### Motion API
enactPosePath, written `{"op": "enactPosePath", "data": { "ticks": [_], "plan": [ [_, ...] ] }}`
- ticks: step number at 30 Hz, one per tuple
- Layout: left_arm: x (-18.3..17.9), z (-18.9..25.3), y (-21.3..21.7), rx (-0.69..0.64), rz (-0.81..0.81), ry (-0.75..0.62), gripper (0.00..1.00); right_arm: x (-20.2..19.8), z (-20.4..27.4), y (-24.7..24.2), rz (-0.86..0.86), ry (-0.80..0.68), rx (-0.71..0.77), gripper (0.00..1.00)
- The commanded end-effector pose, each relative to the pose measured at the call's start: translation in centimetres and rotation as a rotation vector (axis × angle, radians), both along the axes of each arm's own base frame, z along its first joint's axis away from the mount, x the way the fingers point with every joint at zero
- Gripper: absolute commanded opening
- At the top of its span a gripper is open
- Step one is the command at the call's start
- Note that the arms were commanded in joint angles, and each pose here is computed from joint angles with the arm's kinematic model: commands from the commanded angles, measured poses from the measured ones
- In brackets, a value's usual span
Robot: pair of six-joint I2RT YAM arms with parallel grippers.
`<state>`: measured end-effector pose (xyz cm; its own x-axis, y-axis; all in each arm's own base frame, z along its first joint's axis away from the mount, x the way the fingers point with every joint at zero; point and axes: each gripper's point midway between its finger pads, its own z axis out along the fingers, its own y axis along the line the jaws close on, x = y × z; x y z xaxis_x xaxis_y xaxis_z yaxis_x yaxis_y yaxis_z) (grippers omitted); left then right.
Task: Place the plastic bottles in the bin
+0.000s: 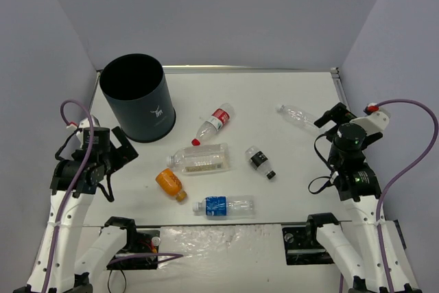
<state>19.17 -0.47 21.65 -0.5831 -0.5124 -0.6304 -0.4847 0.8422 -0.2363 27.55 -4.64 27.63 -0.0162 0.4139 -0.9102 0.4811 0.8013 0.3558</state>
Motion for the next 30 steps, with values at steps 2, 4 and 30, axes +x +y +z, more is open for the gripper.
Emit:
{"op": "enactPosePath", "data": {
  "ticks": [2, 4, 30],
  "plan": [
    [0.5, 1.3, -1.2, -0.044, -0.049, -0.010, 0.97, 0.1, 1.0, -0.7, -0.054, -0.056, 0.014, 1.00],
    [0.2, -0.1, -1.7, -0.067, -0.053, 0.018, 0.97, 0.3, 0.8, -0.6, -0.049, -0.050, 0.016, 1.00],
    [-0.3, -13.7, -11.5, -0.154, -0.032, 0.170, 0.97, 1.7, -1.0, -0.1, -0.015, 0.031, -0.009, 1.00]
  ]
}}
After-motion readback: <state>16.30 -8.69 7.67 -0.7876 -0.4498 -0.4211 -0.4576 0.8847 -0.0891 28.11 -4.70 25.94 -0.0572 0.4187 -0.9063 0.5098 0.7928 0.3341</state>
